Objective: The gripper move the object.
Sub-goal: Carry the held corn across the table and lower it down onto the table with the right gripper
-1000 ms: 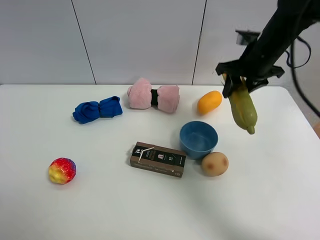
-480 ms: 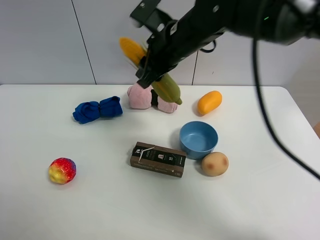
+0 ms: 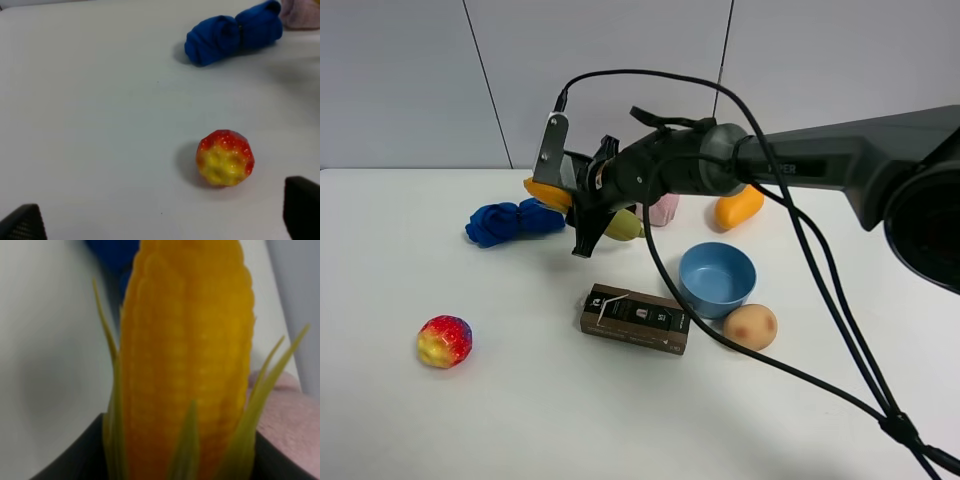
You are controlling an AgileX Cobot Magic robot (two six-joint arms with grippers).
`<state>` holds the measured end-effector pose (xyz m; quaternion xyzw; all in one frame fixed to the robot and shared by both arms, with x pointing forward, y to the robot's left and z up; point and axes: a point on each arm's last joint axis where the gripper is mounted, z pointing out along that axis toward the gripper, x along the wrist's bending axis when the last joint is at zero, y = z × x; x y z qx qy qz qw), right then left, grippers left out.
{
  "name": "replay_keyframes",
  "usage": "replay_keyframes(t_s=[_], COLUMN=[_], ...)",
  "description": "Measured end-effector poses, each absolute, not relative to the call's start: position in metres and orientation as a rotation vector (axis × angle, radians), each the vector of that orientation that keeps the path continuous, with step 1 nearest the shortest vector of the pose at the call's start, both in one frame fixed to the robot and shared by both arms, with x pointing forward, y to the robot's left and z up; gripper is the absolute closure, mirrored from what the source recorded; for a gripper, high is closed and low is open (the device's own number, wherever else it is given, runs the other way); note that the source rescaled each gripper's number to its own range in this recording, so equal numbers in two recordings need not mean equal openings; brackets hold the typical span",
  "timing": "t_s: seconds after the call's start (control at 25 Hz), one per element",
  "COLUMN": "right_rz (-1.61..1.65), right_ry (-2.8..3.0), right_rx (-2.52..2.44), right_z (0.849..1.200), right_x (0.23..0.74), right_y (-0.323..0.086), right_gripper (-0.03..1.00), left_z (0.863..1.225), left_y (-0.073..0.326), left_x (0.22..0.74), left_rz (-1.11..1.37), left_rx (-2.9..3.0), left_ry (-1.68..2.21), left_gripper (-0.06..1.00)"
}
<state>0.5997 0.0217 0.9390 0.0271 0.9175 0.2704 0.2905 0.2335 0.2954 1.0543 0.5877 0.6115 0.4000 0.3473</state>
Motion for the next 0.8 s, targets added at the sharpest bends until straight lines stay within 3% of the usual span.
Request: replay_keyframes(t_s=[0.8], right_rz=[0.522], right_ry=[2.509], right_rx=[-0.271], right_z=[0.906], right_x=[0.598], right_y=[0.02], right_gripper=[0.97], left_z=[1.054], left_y=[0.295], left_x=[0.234], left_rz=[1.037], left_rx=[1.524], left_ry=[1.586], left_gripper=[-0.06])
